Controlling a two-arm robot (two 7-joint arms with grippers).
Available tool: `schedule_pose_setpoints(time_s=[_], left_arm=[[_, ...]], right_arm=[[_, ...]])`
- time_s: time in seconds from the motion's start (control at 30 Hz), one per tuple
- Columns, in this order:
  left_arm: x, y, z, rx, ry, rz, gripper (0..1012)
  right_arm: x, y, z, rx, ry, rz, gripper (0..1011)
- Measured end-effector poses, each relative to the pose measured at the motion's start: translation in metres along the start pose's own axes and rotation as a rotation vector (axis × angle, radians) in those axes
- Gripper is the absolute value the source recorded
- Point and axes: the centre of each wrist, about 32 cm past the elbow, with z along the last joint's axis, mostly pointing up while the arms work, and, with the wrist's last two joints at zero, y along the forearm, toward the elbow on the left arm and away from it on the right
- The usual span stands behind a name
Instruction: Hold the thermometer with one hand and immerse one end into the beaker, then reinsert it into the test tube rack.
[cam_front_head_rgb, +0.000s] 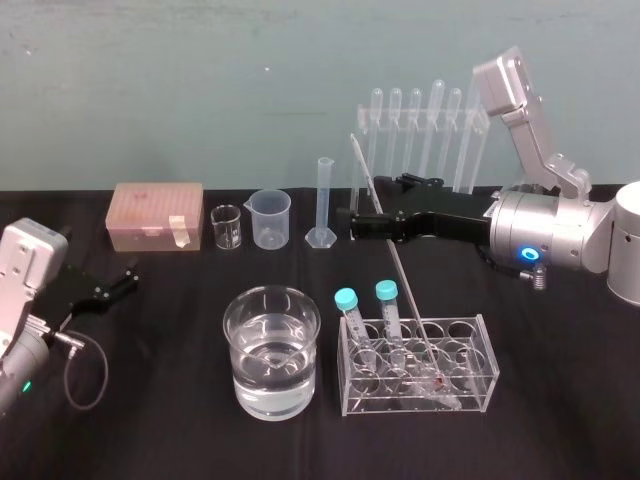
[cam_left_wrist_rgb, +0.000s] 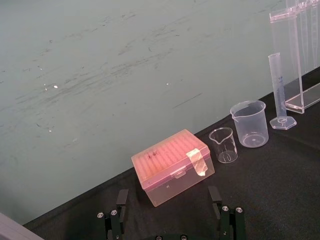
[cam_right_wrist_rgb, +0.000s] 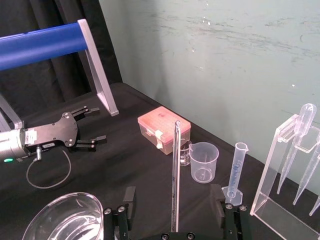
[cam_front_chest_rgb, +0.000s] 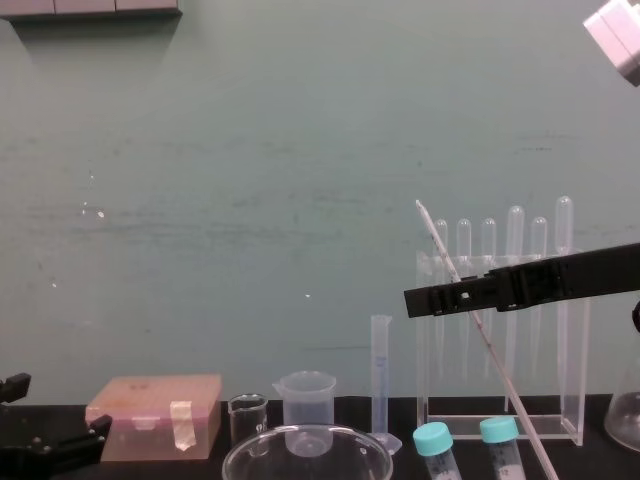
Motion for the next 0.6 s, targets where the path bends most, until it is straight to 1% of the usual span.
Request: schedule_pose_setpoints(time_s=[0.1,0.13,0.2,0.23,0.27,0.3,0.33,0.4,0.47,0.5,0.6], left_arm=[[0.0000,0.0000,0.0000,0.000,0.000,0.000,1008],[0.0000,0.0000,0.0000,0.000,0.000,0.000,1008],[0.0000,0.0000,0.0000,0.000,0.000,0.000,1008],[0.0000,0.0000,0.0000,0.000,0.000,0.000,1008],[0.0000,0.0000,0.0000,0.000,0.000,0.000,1008],[0.0000,0.0000,0.0000,0.000,0.000,0.000,1008],[0.0000,0.0000,0.0000,0.000,0.000,0.000,1008],[0.0000,0.0000,0.0000,0.000,0.000,0.000,1008],[0.0000,0.0000,0.0000,0.000,0.000,0.000,1008],[0.0000,0.0000,0.0000,0.000,0.000,0.000,1008],[0.0000,0.0000,0.0000,0.000,0.000,0.000,1008]], right_arm=[[0.0001,0.0001,0.0000,0.000,0.001,0.000,932],[0.0001,0.0001,0.0001,0.000,0.001,0.000,890],[0.0002,0.0001,0.0001,0.000,0.001,0.000,862],[0.0002,0.0001,0.0001,0.000,0.001,0.000,821],[0.0003,0.0001,0.0001,0.000,0.001,-0.001,812],[0.0003,0.0001,0.0002,0.000,0.001,-0.001,751],[0.0003,0.0001,0.0002,0.000,0.001,-0.001,734],[0.0004,0.0001,0.0003,0.000,0.002,-0.001,653],[0.0005,0.0001,0.0004,0.000,0.002,-0.001,622],[0.0005,0.0001,0.0004,0.000,0.002,-0.001,553],[0.0006,0.0001,0.0004,0.000,0.002,-0.002,489]])
